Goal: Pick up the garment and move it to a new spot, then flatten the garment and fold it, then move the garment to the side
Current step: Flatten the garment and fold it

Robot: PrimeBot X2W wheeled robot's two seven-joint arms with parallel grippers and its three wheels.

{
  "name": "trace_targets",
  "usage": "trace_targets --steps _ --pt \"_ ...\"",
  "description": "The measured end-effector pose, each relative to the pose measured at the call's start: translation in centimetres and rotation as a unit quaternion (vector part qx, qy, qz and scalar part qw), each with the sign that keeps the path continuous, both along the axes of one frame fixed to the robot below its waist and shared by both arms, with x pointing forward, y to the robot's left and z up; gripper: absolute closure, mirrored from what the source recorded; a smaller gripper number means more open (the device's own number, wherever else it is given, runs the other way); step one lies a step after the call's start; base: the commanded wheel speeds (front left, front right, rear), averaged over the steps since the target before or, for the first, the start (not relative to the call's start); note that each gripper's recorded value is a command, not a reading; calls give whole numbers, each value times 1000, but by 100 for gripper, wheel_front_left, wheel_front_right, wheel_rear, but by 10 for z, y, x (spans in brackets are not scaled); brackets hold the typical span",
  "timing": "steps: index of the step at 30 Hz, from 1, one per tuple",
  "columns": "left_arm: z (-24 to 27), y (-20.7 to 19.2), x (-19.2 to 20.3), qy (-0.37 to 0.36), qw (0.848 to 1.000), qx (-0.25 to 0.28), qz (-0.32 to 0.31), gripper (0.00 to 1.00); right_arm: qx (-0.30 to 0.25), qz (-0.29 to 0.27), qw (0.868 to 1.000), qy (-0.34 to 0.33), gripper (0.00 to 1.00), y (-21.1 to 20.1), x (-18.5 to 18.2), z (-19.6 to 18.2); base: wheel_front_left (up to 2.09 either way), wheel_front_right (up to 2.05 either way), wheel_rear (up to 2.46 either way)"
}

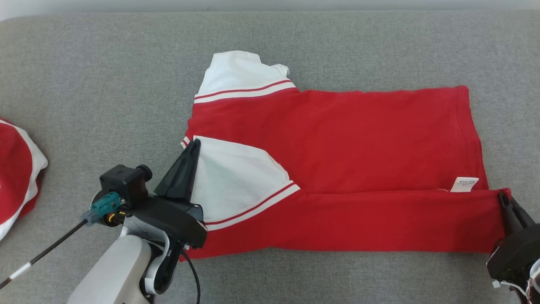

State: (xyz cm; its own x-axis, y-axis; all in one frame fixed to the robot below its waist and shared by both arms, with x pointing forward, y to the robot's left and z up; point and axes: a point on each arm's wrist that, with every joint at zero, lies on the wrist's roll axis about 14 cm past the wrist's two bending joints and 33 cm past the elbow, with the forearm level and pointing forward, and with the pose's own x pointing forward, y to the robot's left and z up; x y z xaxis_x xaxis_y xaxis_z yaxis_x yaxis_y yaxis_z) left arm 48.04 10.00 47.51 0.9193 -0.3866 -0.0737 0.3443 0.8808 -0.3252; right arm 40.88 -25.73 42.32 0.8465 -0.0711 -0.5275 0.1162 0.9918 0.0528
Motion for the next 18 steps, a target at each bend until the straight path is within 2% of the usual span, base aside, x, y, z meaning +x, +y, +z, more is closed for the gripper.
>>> trace_targets --steps 1,2,3,4,11,15,18 --pt "-1 1 2 0 1000 1 5 100 -1 0 1000 -1 100 0 1 0 0 0 0" --pt "-5 1 3 4 1000 11 8 91 0 -2 1000 -5 81 0 2 -1 0 0 0" --pt "-7 3 3 5 1000 15 12 16 1 -4 1000 -7 0 -1 3 0 0 0 0" --pt "-7 4 4 4 1000 21 16 0 1 -6 1000 -13 0 -1 5 1 0 0 0" --pt "3 18 4 -35 996 65 48 0 -8 -23 998 -58 0 -10 10 22 0 0 0" --pt "-12 26 -21 -24 993 93 63 0 -2 -63 995 -74 0 -26 2 33 0 0 0" --pt "-24 30 -45 -7 991 114 65 0 3 -66 996 -57 0 -24 -9 29 0 0 0"
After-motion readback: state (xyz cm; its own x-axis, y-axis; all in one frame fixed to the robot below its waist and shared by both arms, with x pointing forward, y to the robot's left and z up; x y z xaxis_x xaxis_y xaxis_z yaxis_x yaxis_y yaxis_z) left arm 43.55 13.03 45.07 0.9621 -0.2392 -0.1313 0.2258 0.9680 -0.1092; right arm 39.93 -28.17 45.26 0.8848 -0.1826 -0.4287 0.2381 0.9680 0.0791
